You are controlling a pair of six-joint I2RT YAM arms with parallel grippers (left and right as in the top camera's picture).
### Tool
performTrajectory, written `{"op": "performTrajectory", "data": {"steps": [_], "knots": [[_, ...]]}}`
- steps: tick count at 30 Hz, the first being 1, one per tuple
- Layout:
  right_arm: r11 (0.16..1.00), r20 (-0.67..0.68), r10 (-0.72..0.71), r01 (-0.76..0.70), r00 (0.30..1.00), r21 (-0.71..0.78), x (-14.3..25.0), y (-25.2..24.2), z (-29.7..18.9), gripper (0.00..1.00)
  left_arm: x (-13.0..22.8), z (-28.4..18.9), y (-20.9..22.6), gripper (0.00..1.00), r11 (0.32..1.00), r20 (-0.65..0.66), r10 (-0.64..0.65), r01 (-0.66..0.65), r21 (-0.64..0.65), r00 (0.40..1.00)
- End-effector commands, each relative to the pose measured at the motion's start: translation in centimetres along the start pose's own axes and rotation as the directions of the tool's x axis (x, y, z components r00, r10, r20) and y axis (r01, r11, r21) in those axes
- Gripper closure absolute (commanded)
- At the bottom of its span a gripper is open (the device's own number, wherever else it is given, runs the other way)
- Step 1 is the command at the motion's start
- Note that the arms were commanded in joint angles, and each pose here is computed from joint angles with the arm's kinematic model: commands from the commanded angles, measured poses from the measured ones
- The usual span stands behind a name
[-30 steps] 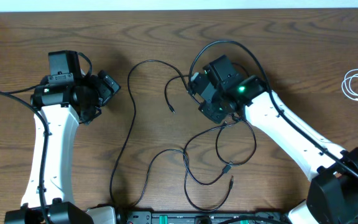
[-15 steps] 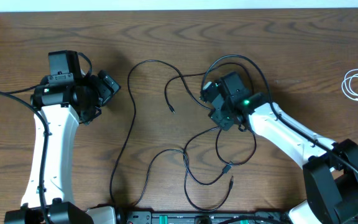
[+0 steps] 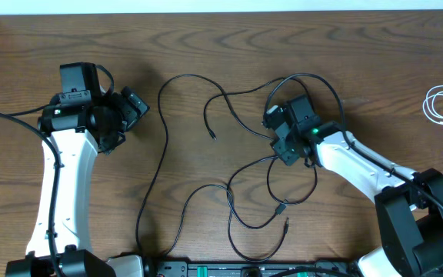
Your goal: Untangle cables
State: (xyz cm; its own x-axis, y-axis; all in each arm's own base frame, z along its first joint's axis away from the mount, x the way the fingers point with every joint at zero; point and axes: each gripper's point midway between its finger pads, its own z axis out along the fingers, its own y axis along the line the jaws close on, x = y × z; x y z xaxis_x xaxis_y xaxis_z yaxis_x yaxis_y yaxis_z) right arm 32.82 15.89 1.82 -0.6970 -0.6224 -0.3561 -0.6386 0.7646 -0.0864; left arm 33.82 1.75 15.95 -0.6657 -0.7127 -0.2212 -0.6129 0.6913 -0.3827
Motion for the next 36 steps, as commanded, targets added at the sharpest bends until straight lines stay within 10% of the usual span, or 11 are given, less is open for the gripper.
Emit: {"op": "performTrajectory", "data": {"steps": [1,31,36], "knots": [[0.998,-0.058,0.032,-0.029,0.998,0.062,2.1,-1.3,0.7,0.53,-0.1,0.0,0.0,0.02,1.0,-0.001,-0.008,0.008,-0.001,1.0],[0.998,-0.193,0.037,-0.047,0.981,-0.046,8.1,0.9,1.9,0.5,-0.1,0.0,0.0,0.02,1.0,-0.001,-0.008,0.008,-0.001,1.0],[0.985,-0.233,0.039,-0.076,0.972,-0.153,9.2,3.0,1.4,0.74,-0.1,0.0,0.0,0.02,1.0,-0.001,-0.007,0.007,-0.001,1.0]]}}
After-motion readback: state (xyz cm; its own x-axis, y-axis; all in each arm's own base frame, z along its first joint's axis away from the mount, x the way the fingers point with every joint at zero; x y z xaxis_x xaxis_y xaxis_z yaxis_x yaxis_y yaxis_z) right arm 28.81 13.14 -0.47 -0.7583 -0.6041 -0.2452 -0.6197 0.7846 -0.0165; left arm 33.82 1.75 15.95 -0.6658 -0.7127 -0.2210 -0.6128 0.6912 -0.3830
